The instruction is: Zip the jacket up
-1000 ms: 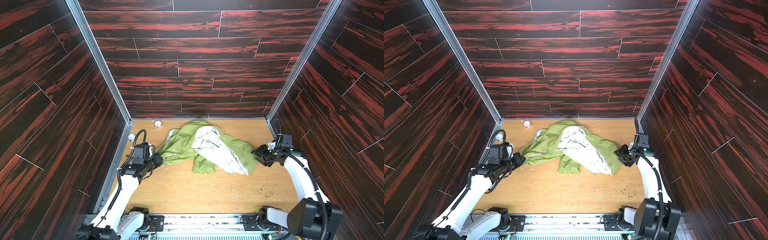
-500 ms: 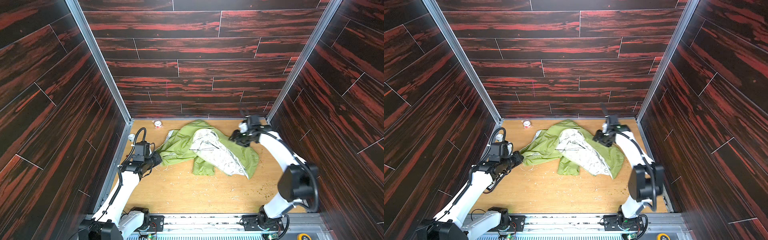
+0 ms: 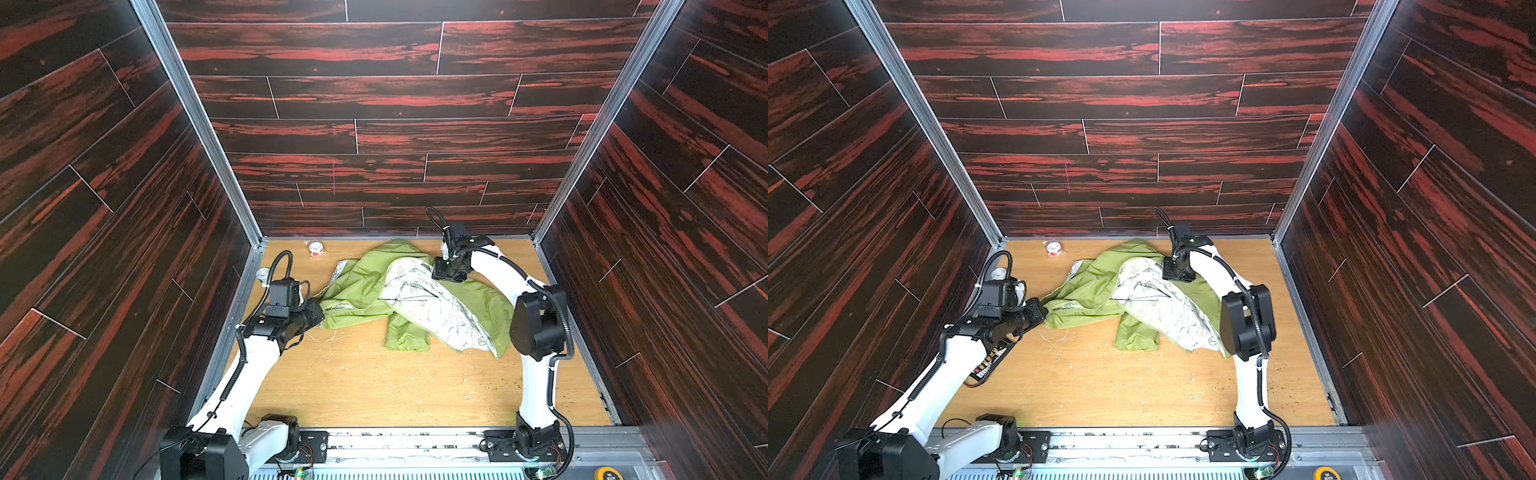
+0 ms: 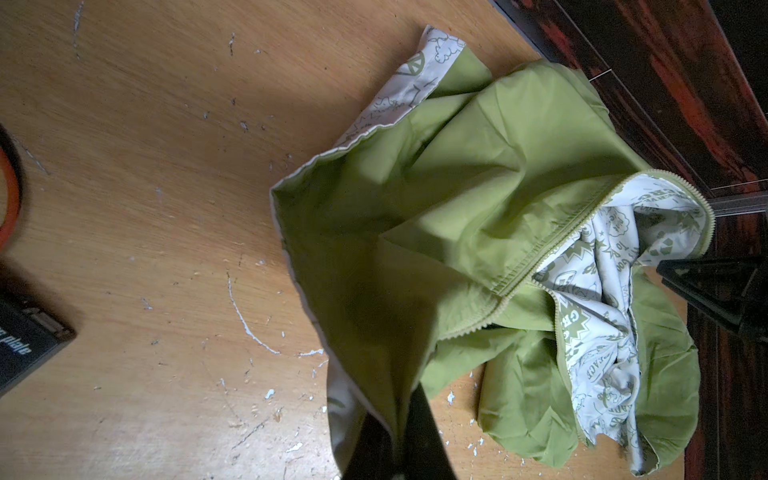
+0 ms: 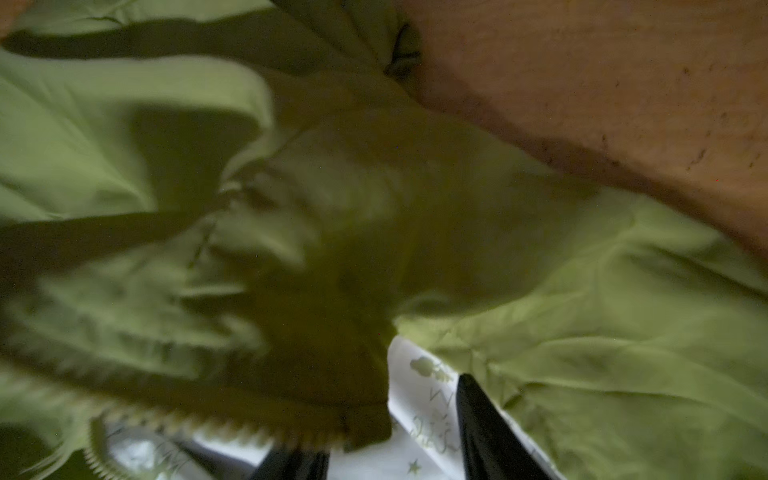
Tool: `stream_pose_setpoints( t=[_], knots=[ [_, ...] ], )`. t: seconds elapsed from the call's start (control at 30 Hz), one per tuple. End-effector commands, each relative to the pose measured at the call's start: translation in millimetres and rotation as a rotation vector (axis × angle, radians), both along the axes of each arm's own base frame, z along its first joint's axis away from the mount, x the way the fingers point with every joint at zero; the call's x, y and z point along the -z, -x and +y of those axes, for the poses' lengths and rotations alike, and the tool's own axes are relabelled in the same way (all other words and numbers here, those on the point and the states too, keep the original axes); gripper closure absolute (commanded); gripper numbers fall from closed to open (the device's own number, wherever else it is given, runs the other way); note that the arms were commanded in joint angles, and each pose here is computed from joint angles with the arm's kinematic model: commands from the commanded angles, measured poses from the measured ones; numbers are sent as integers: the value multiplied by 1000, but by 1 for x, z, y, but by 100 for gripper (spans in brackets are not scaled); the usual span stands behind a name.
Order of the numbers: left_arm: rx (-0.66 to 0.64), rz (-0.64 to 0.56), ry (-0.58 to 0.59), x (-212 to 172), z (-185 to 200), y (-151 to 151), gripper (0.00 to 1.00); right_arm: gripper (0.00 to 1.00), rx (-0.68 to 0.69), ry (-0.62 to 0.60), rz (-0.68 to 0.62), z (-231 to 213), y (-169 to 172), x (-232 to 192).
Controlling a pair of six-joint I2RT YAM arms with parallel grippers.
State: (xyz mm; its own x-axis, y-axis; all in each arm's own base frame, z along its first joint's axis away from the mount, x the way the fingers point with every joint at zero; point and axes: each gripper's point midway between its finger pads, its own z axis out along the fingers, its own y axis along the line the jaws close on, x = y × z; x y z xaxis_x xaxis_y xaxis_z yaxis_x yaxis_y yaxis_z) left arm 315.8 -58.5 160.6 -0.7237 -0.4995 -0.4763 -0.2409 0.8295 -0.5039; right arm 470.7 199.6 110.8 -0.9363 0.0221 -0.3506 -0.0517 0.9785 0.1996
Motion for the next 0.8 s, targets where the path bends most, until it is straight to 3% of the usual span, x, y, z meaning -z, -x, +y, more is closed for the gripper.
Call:
stream_pose_setpoints(
  t=[0.0,0.13,0.17,0.23,0.3,0.5,0.67,0.77],
  knots=[
    [8,-21,-11,-10,2,-3,100,55,-12,61,30,-2,-9,18],
    [10,-20,-13,-10,2,-1,100,54,-41,28,-2,9,-23,11],
    [8,-20,-13,-10,3,-1,100,60,-45,24,-10,11,-26,9],
    [6,-24,-11,-11,4,-2,100,83,-43,32,-28,10,-31,3],
    [-1,-28,-10,-11,5,-4,100,100,-36,49,-43,7,-33,-4],
    [-50,-55,3,-19,18,-14,100,100,2,108,-93,-21,-16,-50],
    [-58,-84,2,-30,23,-27,100,100,55,96,-126,-60,29,-91],
    [-53,-84,-12,-30,26,-33,100,100,66,136,-92,-81,65,-85]
  ],
)
